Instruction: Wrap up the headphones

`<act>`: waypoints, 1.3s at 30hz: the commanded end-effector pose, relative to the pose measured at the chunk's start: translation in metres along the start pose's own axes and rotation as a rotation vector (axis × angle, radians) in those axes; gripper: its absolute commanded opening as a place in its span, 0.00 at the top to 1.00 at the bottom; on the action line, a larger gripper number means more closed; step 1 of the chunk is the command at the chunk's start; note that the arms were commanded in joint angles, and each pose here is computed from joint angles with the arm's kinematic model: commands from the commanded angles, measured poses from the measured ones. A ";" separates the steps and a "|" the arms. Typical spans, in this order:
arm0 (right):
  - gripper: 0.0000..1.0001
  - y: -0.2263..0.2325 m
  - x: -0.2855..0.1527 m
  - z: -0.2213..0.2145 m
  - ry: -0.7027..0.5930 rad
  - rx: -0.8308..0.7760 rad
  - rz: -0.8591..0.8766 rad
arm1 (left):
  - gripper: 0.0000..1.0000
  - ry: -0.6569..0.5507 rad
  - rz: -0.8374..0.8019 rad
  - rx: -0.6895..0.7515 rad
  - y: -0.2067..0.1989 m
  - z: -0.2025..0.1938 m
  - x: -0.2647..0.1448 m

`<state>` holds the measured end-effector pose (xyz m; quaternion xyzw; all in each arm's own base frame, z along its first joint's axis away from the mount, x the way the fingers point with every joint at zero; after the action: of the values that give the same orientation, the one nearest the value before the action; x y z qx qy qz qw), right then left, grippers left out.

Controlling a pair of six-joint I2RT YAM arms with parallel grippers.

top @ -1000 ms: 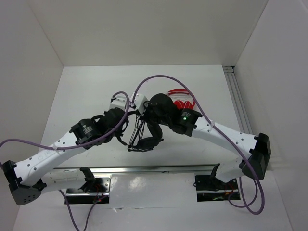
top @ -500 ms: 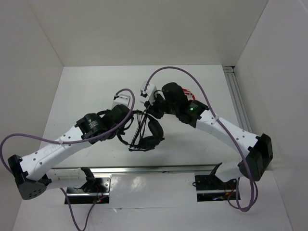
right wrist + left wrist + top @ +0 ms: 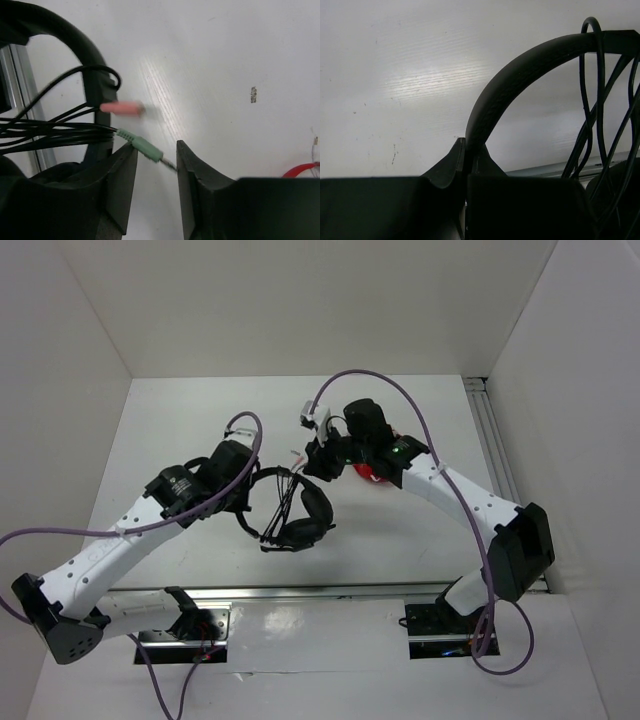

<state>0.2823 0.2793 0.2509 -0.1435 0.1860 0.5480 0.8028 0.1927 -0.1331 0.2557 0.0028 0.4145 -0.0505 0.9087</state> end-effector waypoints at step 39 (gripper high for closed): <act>0.00 -0.031 -0.133 0.032 -0.305 0.492 -0.600 | 1.00 0.131 0.034 -0.114 0.033 0.038 0.106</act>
<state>0.2809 0.1719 0.3514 0.0879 0.1173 0.2349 0.9609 0.2668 -0.0991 0.1769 -0.0163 0.5226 0.0342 0.8517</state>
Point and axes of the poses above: each gripper's point midway between its finger pads, its own x axis out along the fingers, its own y axis along the line the jaws close on, z = x × y, the point moved 5 cm from there along -x, back along the fingers, and after that the axes turned 3 degrees about -x, right-handed, at the moved point
